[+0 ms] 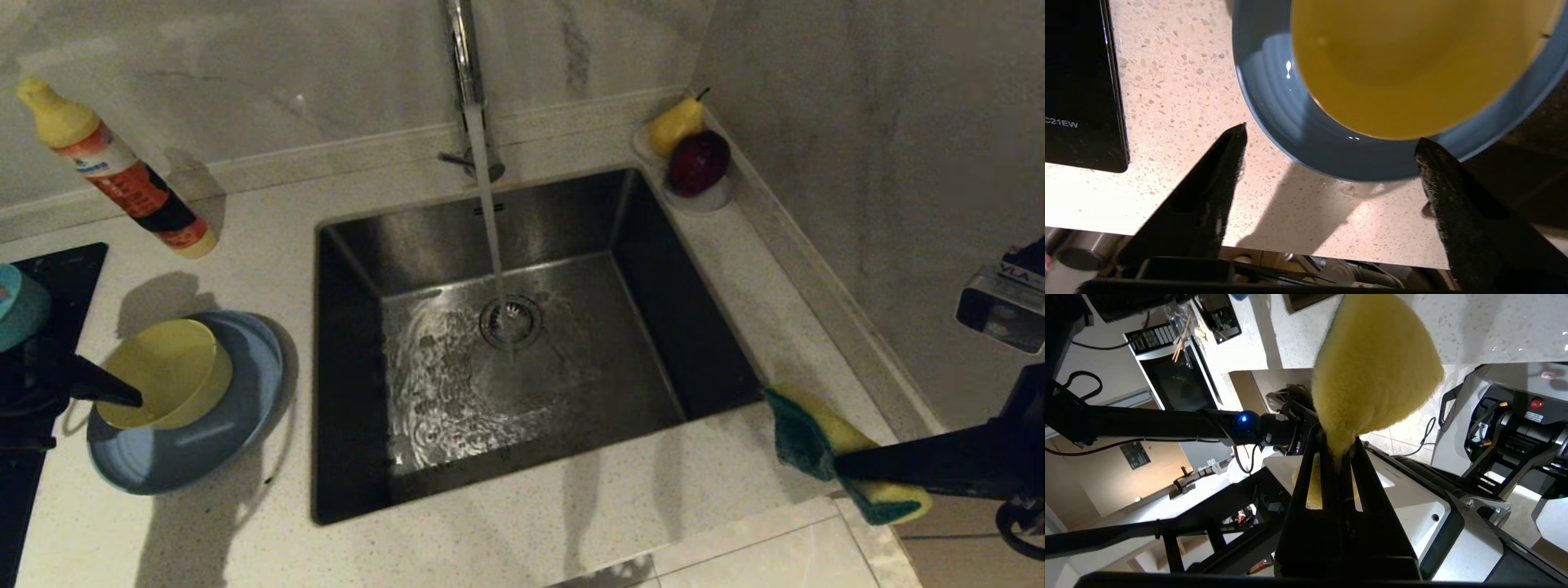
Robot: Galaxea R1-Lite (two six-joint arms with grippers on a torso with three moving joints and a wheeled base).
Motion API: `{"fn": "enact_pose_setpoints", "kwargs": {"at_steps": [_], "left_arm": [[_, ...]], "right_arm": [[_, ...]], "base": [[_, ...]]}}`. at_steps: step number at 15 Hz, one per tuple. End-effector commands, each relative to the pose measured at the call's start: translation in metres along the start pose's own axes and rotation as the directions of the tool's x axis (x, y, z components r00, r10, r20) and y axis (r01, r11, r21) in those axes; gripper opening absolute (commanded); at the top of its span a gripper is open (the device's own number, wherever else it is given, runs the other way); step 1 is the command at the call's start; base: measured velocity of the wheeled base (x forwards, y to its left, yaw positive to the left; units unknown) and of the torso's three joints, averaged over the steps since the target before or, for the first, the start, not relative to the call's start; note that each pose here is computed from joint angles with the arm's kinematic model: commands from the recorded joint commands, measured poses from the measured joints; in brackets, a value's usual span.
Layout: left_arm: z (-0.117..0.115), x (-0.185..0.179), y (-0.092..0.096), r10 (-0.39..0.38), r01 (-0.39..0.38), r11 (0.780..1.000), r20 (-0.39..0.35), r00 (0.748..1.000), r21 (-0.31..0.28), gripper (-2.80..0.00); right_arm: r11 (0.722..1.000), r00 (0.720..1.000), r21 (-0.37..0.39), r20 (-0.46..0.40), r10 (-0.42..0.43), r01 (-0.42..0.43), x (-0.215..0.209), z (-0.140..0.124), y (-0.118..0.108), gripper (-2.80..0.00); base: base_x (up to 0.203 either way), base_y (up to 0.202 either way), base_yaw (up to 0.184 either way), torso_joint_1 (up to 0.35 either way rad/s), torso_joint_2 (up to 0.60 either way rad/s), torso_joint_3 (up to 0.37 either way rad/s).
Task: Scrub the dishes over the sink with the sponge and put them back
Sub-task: Wash the bowl
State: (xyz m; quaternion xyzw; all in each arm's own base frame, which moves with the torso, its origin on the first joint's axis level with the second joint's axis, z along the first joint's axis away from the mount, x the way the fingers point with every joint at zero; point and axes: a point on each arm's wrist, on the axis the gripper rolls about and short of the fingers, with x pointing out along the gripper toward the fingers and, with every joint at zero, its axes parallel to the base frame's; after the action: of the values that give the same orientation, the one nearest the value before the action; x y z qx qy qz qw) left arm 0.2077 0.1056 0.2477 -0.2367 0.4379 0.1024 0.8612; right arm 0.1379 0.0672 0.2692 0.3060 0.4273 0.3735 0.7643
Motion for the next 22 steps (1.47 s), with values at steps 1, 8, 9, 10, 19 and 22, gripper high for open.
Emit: {"fn": "enact_pose_setpoints", "kwargs": {"at_steps": [1, 8, 9, 10, 19, 22], "left_arm": [[0.0, 0.007, 0.002, 0.001, -0.001, 1.0, -0.028, 1.0, -0.011, 0.0], [-0.001, 0.02, 0.007, 0.003, -0.005, 1.0, -0.071, 0.997, -0.026, 0.0], [0.0, 0.024, 0.008, 0.004, -0.006, 1.0, -0.081, 0.997, -0.029, 0.0], [0.001, 0.027, 0.009, 0.004, -0.006, 0.999, -0.076, 0.997, -0.031, 0.0], [0.015, 0.04, 0.006, -0.021, 0.024, 0.995, 0.036, 0.999, -0.093, 0.0], [0.013, 0.038, -0.005, -0.055, 0.059, 0.994, 0.036, 0.998, -0.093, 0.0]], "right_arm": [[1.0, 1.0, 0.006, 0.003, 0.0, 0.0, -0.001, 0.0, -0.001, -2.8], [1.0, 1.0, 0.002, 0.008, 0.008, -0.008, -0.005, -0.004, 0.001, -2.8], [1.0, 1.0, 0.001, 0.009, 0.008, -0.008, -0.006, -0.004, 0.001, -2.8], [1.0, 1.0, -0.002, 0.011, 0.009, -0.009, -0.006, -0.005, 0.001, -2.8], [1.0, 1.0, 0.0, 0.008, 0.008, -0.008, -0.006, -0.005, 0.0, -2.8], [1.0, 1.0, 0.0, 0.008, 0.007, -0.007, -0.005, -0.005, 0.0, -2.8]], "base": [[0.0, 0.0, 0.0, 0.0, 0.0, 0.0], [0.0, 0.0, 0.0, 0.0, 0.0, 0.0], [0.0, 0.0, 0.0, 0.0, 0.0, 0.0], [0.0, 0.0, 0.0, 0.0, 0.0, 0.0], [0.0, 0.0, 0.0, 0.0, 0.0, 0.0], [0.0, 0.0, 0.0, 0.0, 0.0, 0.0]]}}
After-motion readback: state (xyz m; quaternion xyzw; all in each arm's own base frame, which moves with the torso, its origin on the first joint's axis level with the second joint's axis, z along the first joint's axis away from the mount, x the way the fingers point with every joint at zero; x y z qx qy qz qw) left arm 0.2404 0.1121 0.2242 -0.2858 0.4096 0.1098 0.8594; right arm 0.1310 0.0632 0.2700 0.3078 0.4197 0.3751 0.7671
